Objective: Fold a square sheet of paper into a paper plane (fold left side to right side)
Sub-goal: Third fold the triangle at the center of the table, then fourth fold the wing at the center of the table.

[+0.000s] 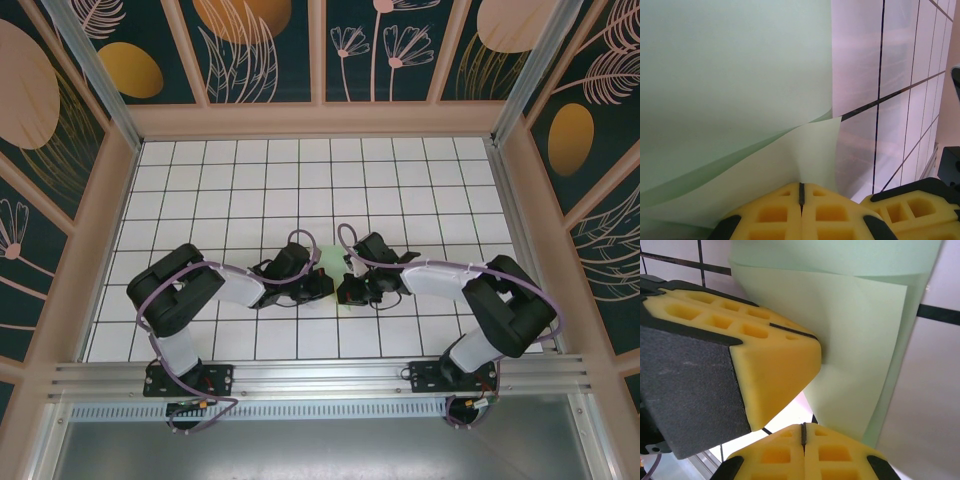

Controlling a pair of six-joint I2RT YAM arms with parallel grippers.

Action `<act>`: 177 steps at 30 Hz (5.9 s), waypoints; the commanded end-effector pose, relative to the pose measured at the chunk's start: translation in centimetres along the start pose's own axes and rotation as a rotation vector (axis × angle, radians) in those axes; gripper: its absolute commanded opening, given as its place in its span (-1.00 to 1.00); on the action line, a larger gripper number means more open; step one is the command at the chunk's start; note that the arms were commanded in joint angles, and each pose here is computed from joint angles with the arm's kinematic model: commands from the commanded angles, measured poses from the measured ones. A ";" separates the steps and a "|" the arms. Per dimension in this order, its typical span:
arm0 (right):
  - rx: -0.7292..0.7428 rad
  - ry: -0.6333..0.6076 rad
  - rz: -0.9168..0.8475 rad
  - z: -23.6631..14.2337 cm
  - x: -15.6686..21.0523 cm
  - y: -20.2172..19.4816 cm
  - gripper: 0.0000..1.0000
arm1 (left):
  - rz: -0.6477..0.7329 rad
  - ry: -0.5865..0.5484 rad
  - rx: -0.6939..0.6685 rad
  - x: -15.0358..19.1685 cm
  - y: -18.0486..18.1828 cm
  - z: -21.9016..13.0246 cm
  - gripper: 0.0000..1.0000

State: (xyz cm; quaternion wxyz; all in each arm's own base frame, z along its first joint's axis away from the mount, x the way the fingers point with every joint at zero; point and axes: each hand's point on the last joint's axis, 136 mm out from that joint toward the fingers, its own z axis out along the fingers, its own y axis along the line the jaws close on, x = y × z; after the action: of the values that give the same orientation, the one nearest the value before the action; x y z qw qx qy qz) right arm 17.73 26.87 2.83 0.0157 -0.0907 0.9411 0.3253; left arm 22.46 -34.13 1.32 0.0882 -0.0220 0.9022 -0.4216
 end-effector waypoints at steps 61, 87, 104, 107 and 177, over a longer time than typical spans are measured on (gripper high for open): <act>0.188 0.033 0.203 0.5 2.9 -6.7 -0.95 | 0.031 -0.078 -0.301 -1.3 6.2 -1.0 -0.84; 0.043 -0.059 0.097 -1.3 0.4 -2.4 -0.94 | 0.108 -0.292 -0.319 -8.9 5.0 -9.1 -0.28; -0.002 -0.274 -0.101 -5.4 -6.0 0.2 -0.18 | 0.011 -0.247 0.143 -5.3 -0.8 -9.6 0.06; 0.005 -0.260 -0.103 -4.8 -6.2 -0.2 -0.18 | 0.005 -0.223 0.157 -5.1 -0.9 -8.6 0.06; 0.475 -0.471 -0.423 -3.1 -3.0 1.2 0.10 | -0.053 -0.227 0.140 -6.3 -2.0 -5.6 -0.84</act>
State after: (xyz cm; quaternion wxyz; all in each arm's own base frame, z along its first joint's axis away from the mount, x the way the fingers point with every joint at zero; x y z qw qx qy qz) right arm 20.51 27.15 4.89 0.2954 -0.2073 0.9272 0.1005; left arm 26.98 -30.22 5.69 0.1633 -0.0765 0.8646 -0.4689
